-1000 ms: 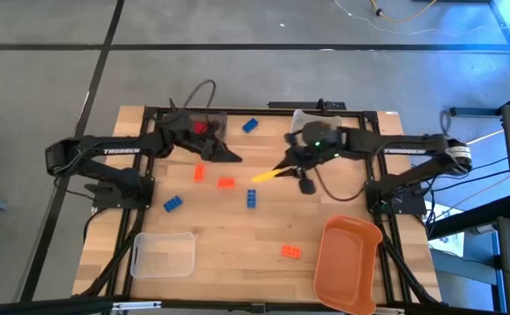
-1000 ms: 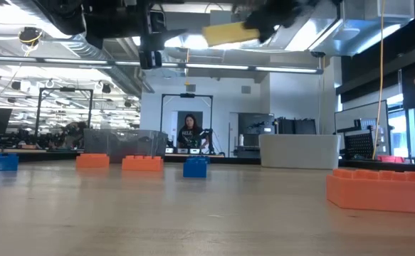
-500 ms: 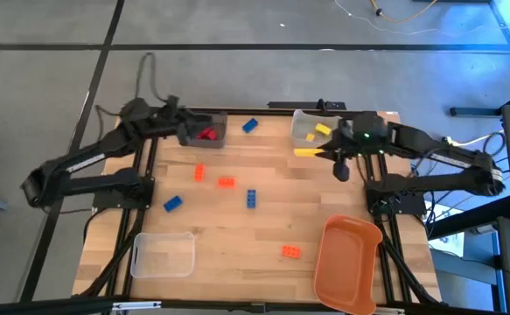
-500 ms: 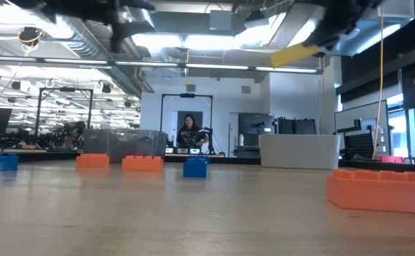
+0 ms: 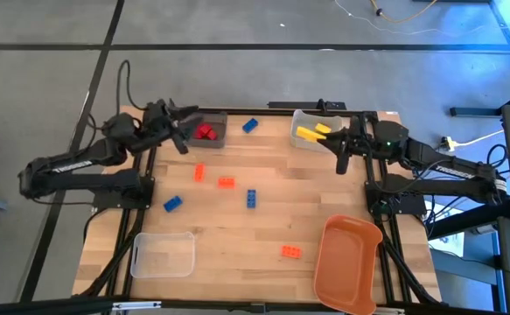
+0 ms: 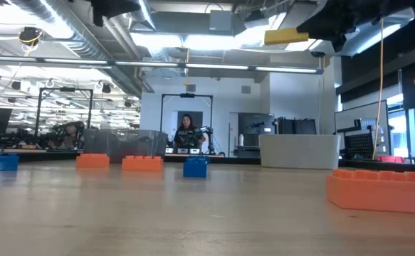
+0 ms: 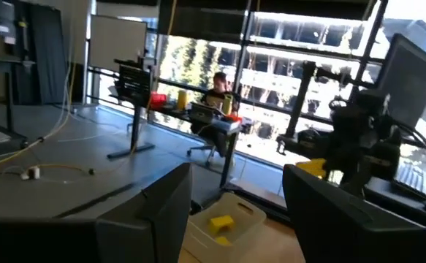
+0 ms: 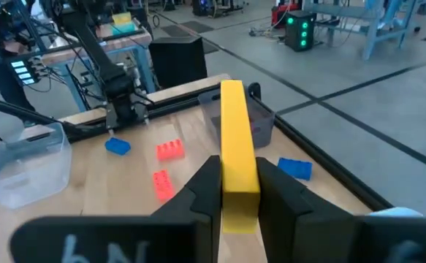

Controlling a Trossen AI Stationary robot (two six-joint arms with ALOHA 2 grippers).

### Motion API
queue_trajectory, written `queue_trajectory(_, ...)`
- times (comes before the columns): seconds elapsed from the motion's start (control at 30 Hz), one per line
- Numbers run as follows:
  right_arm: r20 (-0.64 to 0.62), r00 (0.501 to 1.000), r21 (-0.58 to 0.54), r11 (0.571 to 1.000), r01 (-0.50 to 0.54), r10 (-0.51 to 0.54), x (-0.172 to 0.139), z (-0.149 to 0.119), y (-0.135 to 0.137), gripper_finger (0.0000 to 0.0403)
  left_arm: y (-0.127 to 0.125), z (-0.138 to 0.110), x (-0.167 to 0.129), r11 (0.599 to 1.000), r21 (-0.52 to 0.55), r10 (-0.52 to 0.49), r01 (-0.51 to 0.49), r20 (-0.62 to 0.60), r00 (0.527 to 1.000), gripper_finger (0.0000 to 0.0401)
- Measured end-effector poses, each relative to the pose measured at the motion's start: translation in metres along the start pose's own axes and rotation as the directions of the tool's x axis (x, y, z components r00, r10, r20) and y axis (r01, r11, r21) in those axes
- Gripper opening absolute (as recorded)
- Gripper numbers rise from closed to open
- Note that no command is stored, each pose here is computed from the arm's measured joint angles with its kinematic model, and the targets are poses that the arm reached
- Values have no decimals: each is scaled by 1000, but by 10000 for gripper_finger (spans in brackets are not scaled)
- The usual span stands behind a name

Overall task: Sort & place blocks by color
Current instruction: Put the yellow block into the gray bin

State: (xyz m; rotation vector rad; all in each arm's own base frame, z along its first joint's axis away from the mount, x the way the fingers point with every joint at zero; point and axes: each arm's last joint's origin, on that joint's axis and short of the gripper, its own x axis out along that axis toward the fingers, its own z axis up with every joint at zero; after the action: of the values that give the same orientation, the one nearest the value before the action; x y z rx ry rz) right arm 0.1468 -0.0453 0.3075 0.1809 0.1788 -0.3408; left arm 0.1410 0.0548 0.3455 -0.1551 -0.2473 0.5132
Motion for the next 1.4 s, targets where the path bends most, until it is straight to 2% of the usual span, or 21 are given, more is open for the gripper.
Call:
queue_trajectory(0.13, 1, 999, 17, 998, 53, -53, 0, 0, -1, 59, -5, -5, 4, 1000, -2, -29, 29, -29, 999, 204)
queue_trajectory(0.27, -82, 969, 99, 966, 240, -233, 7, 10, -6, 59, -8, -10, 8, 999, -6, -39, 39, -54, 998, 204)
queue_trajectory(0.37, -252, 904, 98, 920, 380, -346, 15, 19, -15, 59, -8, -12, 11, 1000, -5, -31, 30, -65, 997, 204)
queue_trajectory(0.43, -403, 829, 61, 893, 446, -386, 25, 22, -24, 59, -7, -14, 12, 1000, -2, -11, 11, -67, 998, 204)
queue_trajectory(0.5, -542, 749, 38, 879, 476, -382, 38, 24, -35, 59, -7, -15, 13, 1000, -1, -7, 7, -72, 997, 204)
queue_trajectory(0.63, -768, 565, -12, 888, 460, -303, 71, 21, -60, 59, -7, -16, 14, 1000, -17, -6, 5, -76, 997, 204)
queue_trajectory(0.77, -875, 407, -68, 897, 436, -264, 107, 15, -85, 59, -7, -16, 14, 1000, -28, -8, 5, -76, 997, 204)
queue_trajectory(0.8, -887, 383, -79, 901, 426, -259, 115, 13, -90, 59, -8, -16, 14, 1000, -29, -8, 6, -76, 997, 204)
queue_trajectory(1.0, -931, 281, -112, 915, 387, -233, 156, 0, -115, 59, -8, -16, 14, 997, -79, -10, 4, -76, 997, 204)
queue_trajectory(1.2, -959, 198, -115, 916, 383, -203, 176, -19, -125, 72, -8, -16, 14, 995, -103, -9, 1, -76, 997, 204)
queue_trajectory(1.3, -968, 180, -97, 920, 379, -176, 180, -26, -126, 73, -8, -16, 14, 994, -107, -9, 1, -76, 997, 204)
queue_trajectory(1.4, -970, 183, -84, 923, 376, -163, 181, -27, -126, 73, -8, -16, 14, 994, -107, -10, 1, -76, 997, 204)
